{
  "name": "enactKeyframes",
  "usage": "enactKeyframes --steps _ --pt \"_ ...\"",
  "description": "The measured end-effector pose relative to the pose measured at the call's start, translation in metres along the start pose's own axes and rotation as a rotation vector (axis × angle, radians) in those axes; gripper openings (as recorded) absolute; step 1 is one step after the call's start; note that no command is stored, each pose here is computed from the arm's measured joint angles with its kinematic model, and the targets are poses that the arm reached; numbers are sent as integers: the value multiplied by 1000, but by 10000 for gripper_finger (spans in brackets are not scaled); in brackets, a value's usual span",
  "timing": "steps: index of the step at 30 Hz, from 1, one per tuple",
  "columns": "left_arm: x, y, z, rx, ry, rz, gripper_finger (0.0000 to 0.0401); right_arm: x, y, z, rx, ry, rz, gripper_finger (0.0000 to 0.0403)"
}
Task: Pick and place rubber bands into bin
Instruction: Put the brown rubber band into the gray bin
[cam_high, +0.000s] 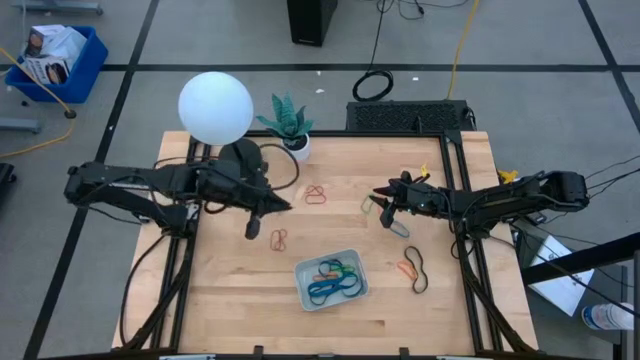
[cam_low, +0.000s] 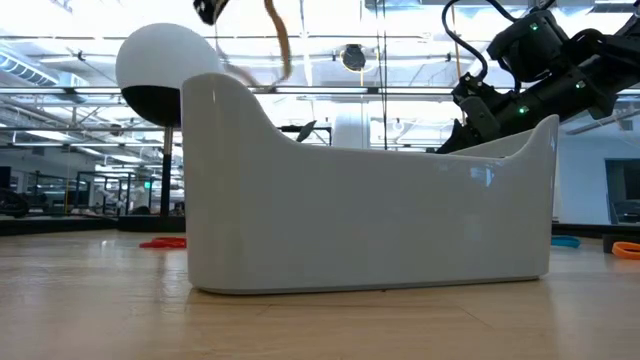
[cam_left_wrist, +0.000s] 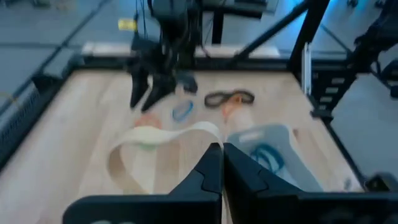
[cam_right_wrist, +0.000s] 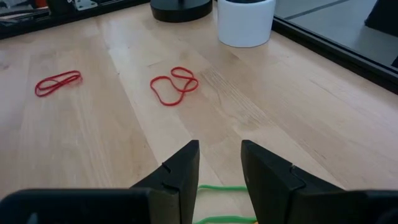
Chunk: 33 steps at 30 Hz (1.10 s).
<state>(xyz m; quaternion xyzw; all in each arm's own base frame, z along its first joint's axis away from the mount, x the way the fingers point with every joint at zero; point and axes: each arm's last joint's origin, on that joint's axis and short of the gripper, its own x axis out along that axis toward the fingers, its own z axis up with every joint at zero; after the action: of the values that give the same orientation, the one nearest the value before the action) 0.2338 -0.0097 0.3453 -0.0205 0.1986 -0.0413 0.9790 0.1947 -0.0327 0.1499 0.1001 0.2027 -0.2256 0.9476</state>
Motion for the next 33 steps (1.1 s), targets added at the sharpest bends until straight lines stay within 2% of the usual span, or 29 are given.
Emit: enactKeyframes --steps 5,12,19,24,29,33 --pt "-6 -1 13 27 -43 2 8 0 0 0 -1 3 1 114" --pt "-4 -2 14 23 -47 -6 8 0 0 0 -1 1 1 114" --pt "-1 -20 26 -11 -174 -171 6 0 0 0 0 1 1 114" --pt "13 -39 30 -9 -234 -267 5 0 0 0 0 0 1 114" --pt "35 -59 30 -31 -184 -331 4 0 0 0 0 0 1 114" --pt "56 -78 41 -10 -80 -353 4 0 0 0 -1 3 2 114"
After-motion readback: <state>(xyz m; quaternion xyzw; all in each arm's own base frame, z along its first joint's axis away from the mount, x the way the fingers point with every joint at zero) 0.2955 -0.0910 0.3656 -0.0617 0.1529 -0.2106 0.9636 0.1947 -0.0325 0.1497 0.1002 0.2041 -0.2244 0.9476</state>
